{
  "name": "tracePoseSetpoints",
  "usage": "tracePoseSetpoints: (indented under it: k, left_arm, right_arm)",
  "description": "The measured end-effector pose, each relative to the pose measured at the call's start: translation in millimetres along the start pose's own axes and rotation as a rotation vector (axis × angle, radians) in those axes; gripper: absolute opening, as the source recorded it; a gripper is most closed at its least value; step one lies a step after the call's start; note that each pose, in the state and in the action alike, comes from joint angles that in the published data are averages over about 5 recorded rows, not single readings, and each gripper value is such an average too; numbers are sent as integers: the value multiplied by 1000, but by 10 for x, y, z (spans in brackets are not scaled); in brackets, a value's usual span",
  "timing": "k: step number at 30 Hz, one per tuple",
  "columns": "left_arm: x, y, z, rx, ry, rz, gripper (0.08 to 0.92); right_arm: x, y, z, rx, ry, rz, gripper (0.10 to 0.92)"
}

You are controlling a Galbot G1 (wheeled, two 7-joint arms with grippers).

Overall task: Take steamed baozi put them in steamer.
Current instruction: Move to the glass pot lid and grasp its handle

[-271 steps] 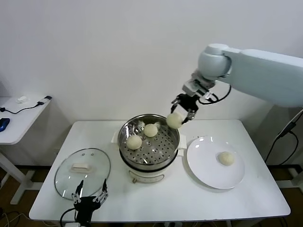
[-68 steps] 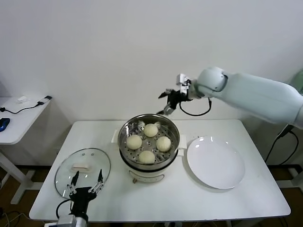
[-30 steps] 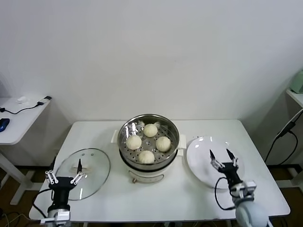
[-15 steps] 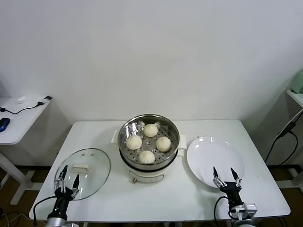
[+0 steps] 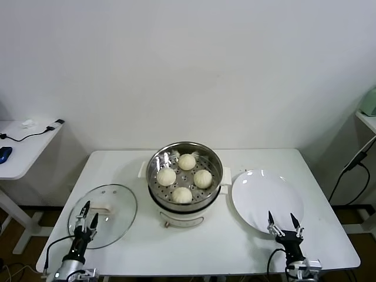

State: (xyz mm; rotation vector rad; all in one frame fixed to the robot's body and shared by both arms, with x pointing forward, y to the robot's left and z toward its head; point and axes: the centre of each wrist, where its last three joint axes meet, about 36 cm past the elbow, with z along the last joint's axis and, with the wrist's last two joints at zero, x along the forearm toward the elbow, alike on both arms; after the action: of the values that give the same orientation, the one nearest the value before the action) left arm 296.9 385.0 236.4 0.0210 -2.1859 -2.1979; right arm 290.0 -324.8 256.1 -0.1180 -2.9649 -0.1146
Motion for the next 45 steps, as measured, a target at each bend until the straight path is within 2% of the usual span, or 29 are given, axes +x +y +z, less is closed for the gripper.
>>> tracePoseSetpoints:
  k: [11, 16, 20, 37, 40, 45]
  left_arm:
    - [-276, -45, 85, -65, 4, 0, 823]
    - [-345, -78, 98, -76, 14, 3, 791]
    - [-359, -127, 106, -84, 18, 9, 699]
    - [-347, -277, 137, -96, 12, 28, 206]
    - [-332, -259, 131, -89, 12, 28, 156]
    - [-318, -136, 111, -56, 23, 19, 151]
  right_arm:
    - [-19, -3, -27, 0, -6, 6, 823]
    - [-35, 11, -23, -1, -5, 5, 823]
    - [-48, 25, -26, -3, -7, 3, 823]
    - [-92, 63, -70, -11, -18, 10, 823]
    - [-104, 62, -82, -11, -21, 11, 823]
    - [-128, 52, -111, -9, -27, 13, 823]
